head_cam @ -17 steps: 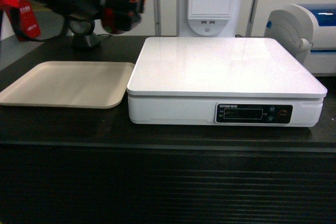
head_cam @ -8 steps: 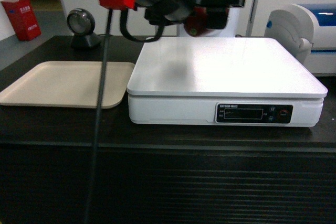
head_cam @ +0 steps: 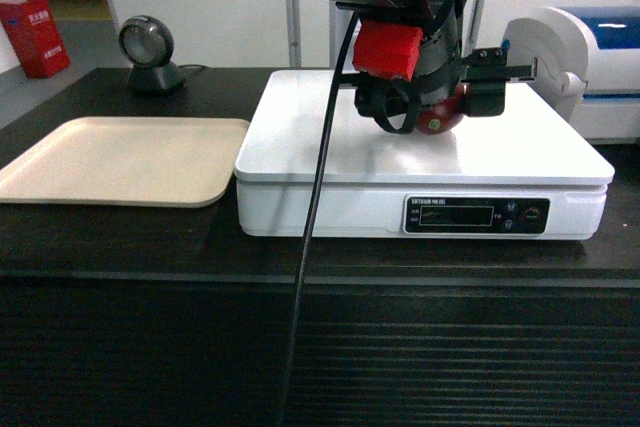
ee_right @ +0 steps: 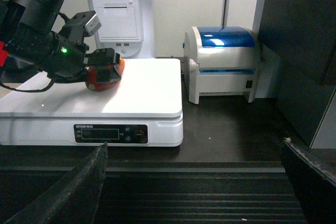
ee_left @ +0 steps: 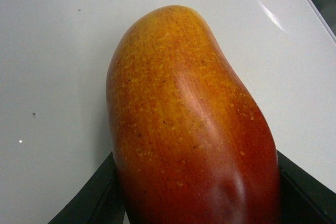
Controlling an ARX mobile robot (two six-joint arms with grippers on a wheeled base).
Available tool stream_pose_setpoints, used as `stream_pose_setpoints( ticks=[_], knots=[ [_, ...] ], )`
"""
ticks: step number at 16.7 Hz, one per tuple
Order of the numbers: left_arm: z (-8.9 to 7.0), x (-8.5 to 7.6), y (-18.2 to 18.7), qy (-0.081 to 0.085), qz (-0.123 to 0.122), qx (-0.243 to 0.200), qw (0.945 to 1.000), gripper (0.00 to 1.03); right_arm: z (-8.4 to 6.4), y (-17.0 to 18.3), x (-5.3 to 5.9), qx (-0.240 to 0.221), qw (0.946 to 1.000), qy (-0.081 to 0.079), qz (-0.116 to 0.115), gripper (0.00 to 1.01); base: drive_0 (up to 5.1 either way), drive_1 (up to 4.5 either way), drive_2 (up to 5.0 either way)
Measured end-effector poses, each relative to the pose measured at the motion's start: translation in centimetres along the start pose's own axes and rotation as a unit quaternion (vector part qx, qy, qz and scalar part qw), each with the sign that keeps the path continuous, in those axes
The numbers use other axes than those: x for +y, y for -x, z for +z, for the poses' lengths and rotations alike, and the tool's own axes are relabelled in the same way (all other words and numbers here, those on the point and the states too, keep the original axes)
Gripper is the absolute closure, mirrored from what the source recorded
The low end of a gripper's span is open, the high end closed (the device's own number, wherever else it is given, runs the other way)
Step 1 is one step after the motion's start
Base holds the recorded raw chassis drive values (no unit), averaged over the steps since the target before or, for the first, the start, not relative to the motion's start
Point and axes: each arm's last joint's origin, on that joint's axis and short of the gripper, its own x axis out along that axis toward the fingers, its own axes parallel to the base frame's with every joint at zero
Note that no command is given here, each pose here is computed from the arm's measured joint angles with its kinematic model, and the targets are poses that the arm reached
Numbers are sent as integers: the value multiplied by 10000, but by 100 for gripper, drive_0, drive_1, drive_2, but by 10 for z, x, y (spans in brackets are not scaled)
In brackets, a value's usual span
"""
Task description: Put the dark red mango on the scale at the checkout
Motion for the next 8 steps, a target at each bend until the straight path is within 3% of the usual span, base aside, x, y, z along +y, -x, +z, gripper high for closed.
stream_pose_setpoints(
  ticks=[2, 6, 8],
  knots=[
    [0, 0, -2, 83, 62, 55, 9999, 41, 0, 0, 0, 2, 10000, 0, -2, 3, 0, 0, 0],
    [2, -1, -2, 140, -6, -39, 9999, 3, 0, 0, 0, 2, 10000, 0, 0, 3, 0, 0, 0],
    [1, 0, -2, 139, -14, -80, 9999, 5, 0, 0, 0, 2, 10000, 0, -2, 3, 0, 0, 0]
  ],
)
